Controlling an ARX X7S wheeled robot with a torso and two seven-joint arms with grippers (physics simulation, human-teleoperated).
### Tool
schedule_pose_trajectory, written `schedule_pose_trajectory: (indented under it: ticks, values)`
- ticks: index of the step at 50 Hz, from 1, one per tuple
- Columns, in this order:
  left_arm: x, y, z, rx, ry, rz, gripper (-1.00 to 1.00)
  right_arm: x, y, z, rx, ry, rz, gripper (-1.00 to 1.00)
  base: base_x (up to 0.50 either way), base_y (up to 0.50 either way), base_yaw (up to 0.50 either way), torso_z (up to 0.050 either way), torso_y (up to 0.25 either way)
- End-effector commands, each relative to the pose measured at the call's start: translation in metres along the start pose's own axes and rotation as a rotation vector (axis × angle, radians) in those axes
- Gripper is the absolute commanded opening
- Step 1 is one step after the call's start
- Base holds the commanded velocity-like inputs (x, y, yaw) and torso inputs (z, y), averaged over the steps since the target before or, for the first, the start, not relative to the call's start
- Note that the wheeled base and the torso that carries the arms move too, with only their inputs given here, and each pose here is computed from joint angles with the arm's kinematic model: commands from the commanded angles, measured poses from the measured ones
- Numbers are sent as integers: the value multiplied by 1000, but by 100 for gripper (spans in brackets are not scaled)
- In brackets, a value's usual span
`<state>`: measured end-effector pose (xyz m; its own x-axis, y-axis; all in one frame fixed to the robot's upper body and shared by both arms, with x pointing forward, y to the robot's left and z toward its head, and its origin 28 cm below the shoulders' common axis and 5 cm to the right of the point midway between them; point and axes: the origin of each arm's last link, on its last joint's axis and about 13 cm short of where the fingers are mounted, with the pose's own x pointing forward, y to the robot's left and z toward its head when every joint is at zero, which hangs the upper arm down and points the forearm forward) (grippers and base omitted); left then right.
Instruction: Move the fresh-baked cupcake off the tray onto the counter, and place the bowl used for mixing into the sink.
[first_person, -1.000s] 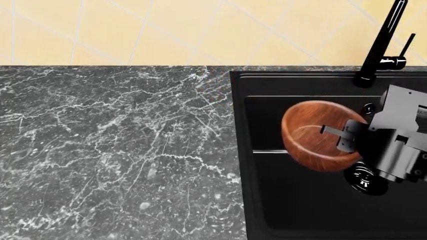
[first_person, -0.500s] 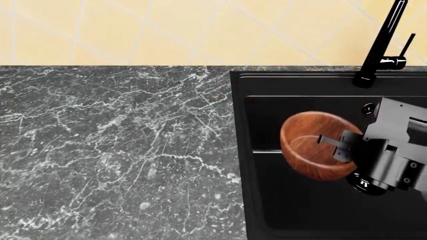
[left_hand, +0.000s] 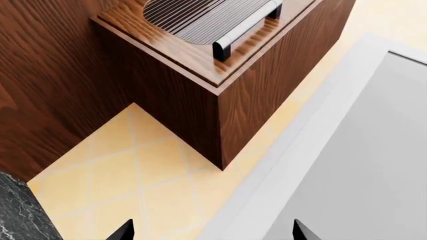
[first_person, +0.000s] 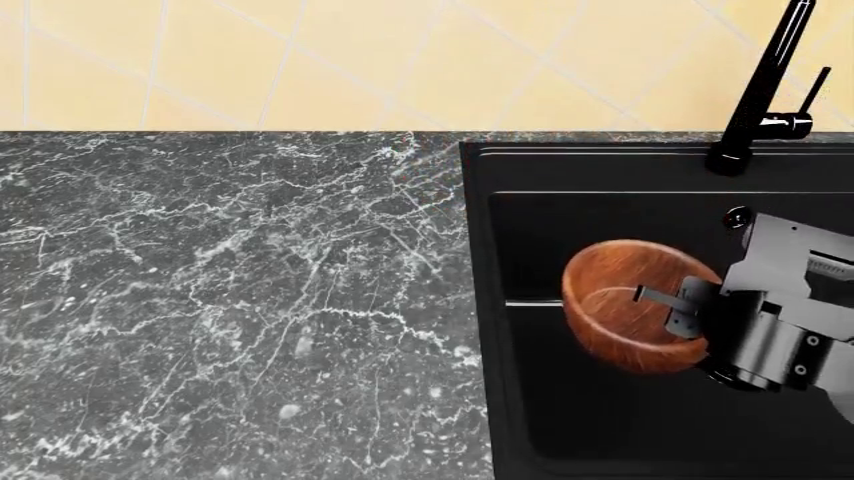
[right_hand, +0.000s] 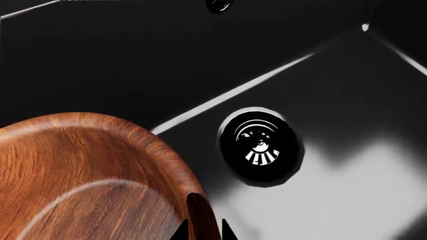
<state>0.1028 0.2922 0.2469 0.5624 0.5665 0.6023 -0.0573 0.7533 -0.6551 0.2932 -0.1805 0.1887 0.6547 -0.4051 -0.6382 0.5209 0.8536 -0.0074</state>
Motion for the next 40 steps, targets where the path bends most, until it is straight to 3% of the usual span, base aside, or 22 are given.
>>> schedule_pose_trajectory:
  ticks: [1,40]
  values:
    - [0,0,0,0,0,-1,100,5,0,-4,9,4,-2,-100,0,0,0,0,0]
    - [0,-2,1,1,0,-5,100,13,1,-14,-60,46,-28,-100,0,0,0,0,0]
